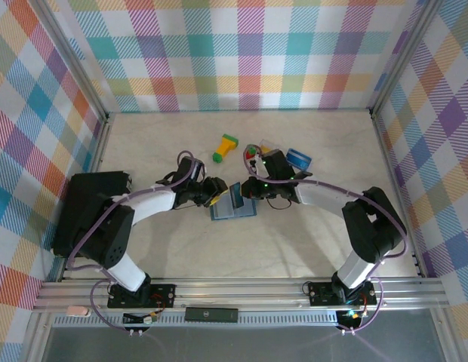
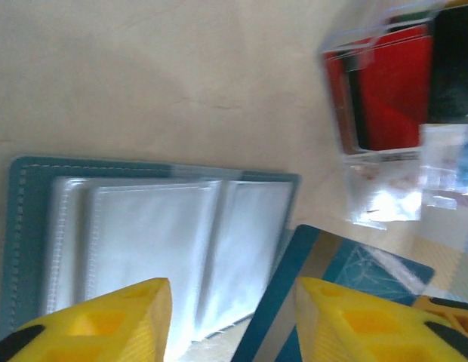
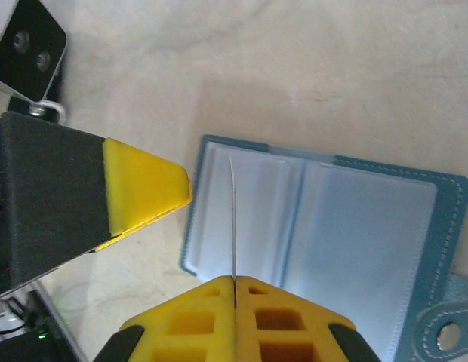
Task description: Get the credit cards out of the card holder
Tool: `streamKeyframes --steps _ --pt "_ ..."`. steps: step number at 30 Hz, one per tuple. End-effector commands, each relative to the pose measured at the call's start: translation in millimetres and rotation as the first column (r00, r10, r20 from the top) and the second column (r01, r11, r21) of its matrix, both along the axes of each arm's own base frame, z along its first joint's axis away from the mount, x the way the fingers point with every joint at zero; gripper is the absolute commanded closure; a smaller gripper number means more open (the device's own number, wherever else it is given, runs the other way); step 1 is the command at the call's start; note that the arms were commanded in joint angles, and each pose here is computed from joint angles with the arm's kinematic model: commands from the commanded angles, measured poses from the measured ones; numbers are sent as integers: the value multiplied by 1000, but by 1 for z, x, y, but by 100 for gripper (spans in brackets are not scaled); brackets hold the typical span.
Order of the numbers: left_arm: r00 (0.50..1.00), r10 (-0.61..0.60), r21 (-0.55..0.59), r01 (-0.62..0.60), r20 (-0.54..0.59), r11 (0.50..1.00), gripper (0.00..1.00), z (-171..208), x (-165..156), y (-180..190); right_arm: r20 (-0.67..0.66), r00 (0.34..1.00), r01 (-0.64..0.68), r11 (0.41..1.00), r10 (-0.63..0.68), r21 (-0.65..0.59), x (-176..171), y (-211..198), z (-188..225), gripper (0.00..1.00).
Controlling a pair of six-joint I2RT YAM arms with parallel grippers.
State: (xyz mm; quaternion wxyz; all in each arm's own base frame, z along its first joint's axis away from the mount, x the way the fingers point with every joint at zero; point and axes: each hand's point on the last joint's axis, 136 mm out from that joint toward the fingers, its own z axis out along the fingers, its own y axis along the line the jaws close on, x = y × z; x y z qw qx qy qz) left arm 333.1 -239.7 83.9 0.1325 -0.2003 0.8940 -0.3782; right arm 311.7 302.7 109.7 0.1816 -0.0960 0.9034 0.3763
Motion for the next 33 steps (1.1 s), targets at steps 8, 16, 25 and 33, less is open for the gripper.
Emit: streamKeyframes --steps 8,16,25,33 --pt "963 -36 -271 111 268 956 37 96 11 -24 -14 997 -67 917 79 392 5 4 86 100" --pt "917 -94 -369 247 387 896 45 147 11 -42 -14 994 -85 852 107 516 11 -4 130 100" --pt "873 -93 -387 305 479 870 85 189 7 -37 2 994 -94 825 112 558 13 -9 145 99" --pt "869 -84 -404 310 488 861 100 201 9 -38 20 988 -137 800 155 584 5 -3 157 75"
